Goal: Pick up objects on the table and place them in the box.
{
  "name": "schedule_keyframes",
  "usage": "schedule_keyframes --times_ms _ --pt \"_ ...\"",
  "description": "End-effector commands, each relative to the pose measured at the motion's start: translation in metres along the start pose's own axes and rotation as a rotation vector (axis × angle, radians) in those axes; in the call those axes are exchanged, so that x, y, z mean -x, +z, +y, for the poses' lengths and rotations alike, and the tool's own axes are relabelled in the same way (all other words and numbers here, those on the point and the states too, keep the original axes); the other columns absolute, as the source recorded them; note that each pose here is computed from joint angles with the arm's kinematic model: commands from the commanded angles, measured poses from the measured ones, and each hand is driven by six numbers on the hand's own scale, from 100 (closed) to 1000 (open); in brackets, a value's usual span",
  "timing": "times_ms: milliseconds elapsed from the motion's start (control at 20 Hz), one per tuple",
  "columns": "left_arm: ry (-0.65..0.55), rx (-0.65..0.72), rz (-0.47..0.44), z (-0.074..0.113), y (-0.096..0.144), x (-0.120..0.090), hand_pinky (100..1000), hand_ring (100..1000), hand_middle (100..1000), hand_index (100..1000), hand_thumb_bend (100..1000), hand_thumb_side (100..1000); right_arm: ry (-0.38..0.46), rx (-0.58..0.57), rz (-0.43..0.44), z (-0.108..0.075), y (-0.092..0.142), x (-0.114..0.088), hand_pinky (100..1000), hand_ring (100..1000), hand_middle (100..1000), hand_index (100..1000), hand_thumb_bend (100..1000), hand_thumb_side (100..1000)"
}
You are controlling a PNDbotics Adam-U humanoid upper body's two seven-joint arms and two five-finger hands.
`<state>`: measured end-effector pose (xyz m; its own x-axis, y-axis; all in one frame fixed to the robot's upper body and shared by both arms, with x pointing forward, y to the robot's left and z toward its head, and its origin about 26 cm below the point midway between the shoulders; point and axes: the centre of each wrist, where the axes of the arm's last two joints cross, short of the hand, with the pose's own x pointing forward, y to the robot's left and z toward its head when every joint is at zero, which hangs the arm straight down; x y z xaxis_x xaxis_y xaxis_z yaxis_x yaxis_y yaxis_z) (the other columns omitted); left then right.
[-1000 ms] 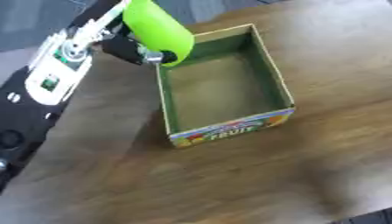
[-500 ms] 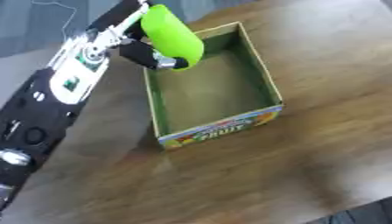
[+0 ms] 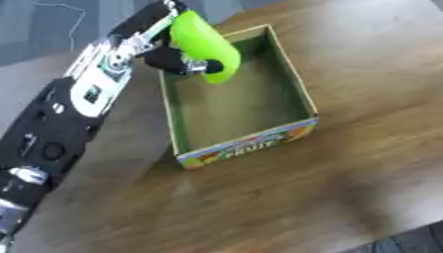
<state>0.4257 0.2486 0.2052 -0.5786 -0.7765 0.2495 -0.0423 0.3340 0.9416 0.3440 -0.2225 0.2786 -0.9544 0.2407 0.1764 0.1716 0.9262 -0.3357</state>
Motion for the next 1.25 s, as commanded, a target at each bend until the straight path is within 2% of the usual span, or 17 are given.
schedule_keyframes --times_ms 50,100,150,200,400,450,500,550,600,650,700,750,900,950,1050,1150,1250 --pt "-0.045 0.019 -0.027 0.015 -0.002 -0.001 745 896 902 978 1000 879 0.004 0.002 -0.039 -0.003 -0.010 -0.005 100 528 592 660 100 923" --pt "-0.047 0.030 -0.031 0.016 -0.002 -0.001 765 908 912 988 1000 877 0.004 0.002 -0.040 -0.003 -0.010 -0.005 100 528 592 660 100 923" --pt "-0.049 0.038 -0.037 0.017 -0.002 -0.001 870 977 970 1000 1000 881 0.004 0.002 -0.039 -0.003 -0.010 -0.005 100 528 592 660 100 923" --pt "-0.050 0.040 -0.042 0.018 -0.002 -0.001 871 977 970 1000 1000 881 0.005 0.002 -0.039 -0.003 -0.010 -0.005 100 528 592 660 100 923" --pt "-0.044 0.020 -0.047 0.023 0.000 0.000 801 929 932 1000 1000 882 0.005 0.003 -0.036 -0.003 -0.009 -0.005 100 528 592 660 100 923" --pt "-0.037 -0.001 -0.051 0.025 0.002 0.000 682 855 875 958 1000 896 0.006 0.003 -0.035 -0.004 -0.009 -0.004 100 528 592 660 100 923" --pt "-0.022 -0.051 -0.062 0.029 0.007 -0.002 669 846 867 951 1000 893 0.008 0.004 -0.032 -0.004 -0.008 -0.004 100 528 592 660 100 923" --pt "-0.003 -0.103 -0.075 0.033 0.012 -0.004 601 796 818 908 916 887 0.011 0.005 -0.029 -0.005 -0.007 -0.004 100 528 591 660 100 922" --pt "0.029 -0.168 -0.094 0.037 0.019 -0.007 631 819 844 930 1000 891 0.014 0.007 -0.026 -0.006 -0.006 -0.003 100 528 591 660 100 923" --pt "0.035 -0.214 -0.088 0.042 0.024 -0.009 559 747 764 854 756 900 0.015 0.008 -0.024 -0.006 -0.006 -0.003 100 528 591 660 100 921" --pt "0.080 -0.301 -0.134 0.047 0.032 -0.017 559 747 764 854 756 900 0.019 0.010 -0.019 -0.007 -0.005 -0.002 100 528 591 660 100 921" --pt "0.127 -0.377 -0.178 0.051 0.041 -0.024 519 705 730 823 655 908 0.022 0.012 -0.015 -0.007 -0.004 -0.002 100 529 591 660 100 920" --pt "0.255 -0.572 -0.293 0.063 0.067 -0.048 502 688 713 816 639 895 0.029 0.020 -0.004 -0.009 0.000 -0.001 100 531 593 660 100 919" --pt "0.287 -0.621 -0.320 0.065 0.075 -0.055 515 696 717 817 601 903 0.031 0.022 -0.002 -0.009 0.000 -0.001 100 555 604 664 100 920" --pt "0.350 -0.737 -0.365 0.069 0.088 -0.066 542 721 735 816 581 917 0.039 0.028 -0.001 -0.010 0.003 -0.002 100 591 627 675 100 925" --pt "0.397 -0.851 -0.396 0.070 0.095 -0.066 607 771 774 820 580 931 0.053 0.032 -0.006 -0.011 0.004 -0.004 117 634 663 697 100 936" --pt "0.434 -0.974 -0.441 0.069 0.099 -0.062 664 803 803 833 564 945 0.073 0.039 -0.021 -0.014 0.005 -0.008 171 670 697 725 100 946"
